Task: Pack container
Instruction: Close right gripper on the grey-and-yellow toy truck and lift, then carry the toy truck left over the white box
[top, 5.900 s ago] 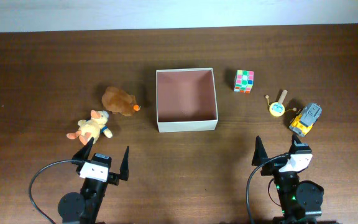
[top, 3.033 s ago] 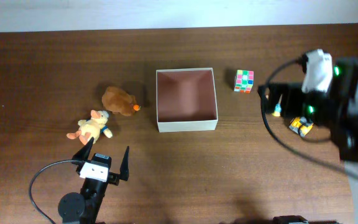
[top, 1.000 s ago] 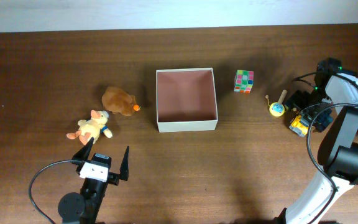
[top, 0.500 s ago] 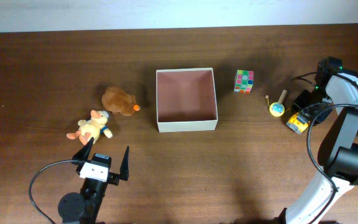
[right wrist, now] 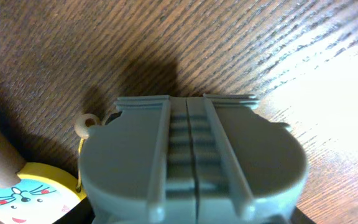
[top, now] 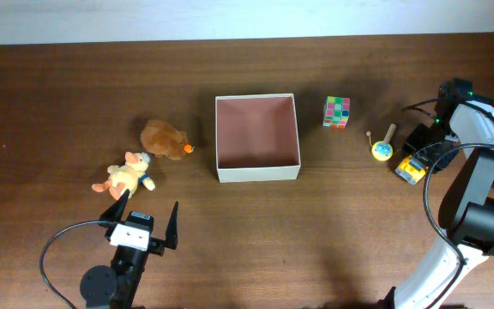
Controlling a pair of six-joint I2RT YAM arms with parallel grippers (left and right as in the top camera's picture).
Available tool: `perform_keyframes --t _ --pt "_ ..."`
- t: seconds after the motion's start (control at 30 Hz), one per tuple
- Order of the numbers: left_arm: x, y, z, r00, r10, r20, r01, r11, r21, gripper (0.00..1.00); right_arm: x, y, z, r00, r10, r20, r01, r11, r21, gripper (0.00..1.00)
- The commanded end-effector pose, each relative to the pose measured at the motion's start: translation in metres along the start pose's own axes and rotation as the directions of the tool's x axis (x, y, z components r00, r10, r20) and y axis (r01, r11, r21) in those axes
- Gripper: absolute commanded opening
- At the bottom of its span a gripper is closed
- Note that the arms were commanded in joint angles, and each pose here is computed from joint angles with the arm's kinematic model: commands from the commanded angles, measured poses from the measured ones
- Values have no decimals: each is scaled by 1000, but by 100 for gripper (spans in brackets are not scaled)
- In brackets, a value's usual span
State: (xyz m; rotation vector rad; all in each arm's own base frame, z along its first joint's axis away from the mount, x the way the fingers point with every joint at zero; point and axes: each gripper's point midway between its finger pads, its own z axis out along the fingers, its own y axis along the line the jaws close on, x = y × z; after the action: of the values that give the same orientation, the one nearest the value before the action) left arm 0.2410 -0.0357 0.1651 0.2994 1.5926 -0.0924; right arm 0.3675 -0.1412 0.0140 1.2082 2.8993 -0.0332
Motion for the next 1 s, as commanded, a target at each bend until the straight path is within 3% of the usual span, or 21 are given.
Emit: perform_keyframes --t 0.0,0.27,0.57,0.77,0.97 --pt "2 -1 0 1000 9 0 -9 1000 6 99 1 13 -6 998 -61 -16 60 995 -78 47" --pt "2 -1 0 1000 9 0 -9 1000 6 99 -1 56 -63 975 -220 30 217 921 -323 49" --pt "2 -1 0 1000 9 0 -9 1000 6 99 16 114 -157 903 -402 150 398 655 -643 50" --pt "2 -1 0 1000 9 0 -9 1000 6 99 43 146 -202 855 -465 229 477 535 -697 51" --pt "2 -1 0 1000 9 0 -9 1000 6 99 102 203 -216 739 -603 300 607 403 -685 52"
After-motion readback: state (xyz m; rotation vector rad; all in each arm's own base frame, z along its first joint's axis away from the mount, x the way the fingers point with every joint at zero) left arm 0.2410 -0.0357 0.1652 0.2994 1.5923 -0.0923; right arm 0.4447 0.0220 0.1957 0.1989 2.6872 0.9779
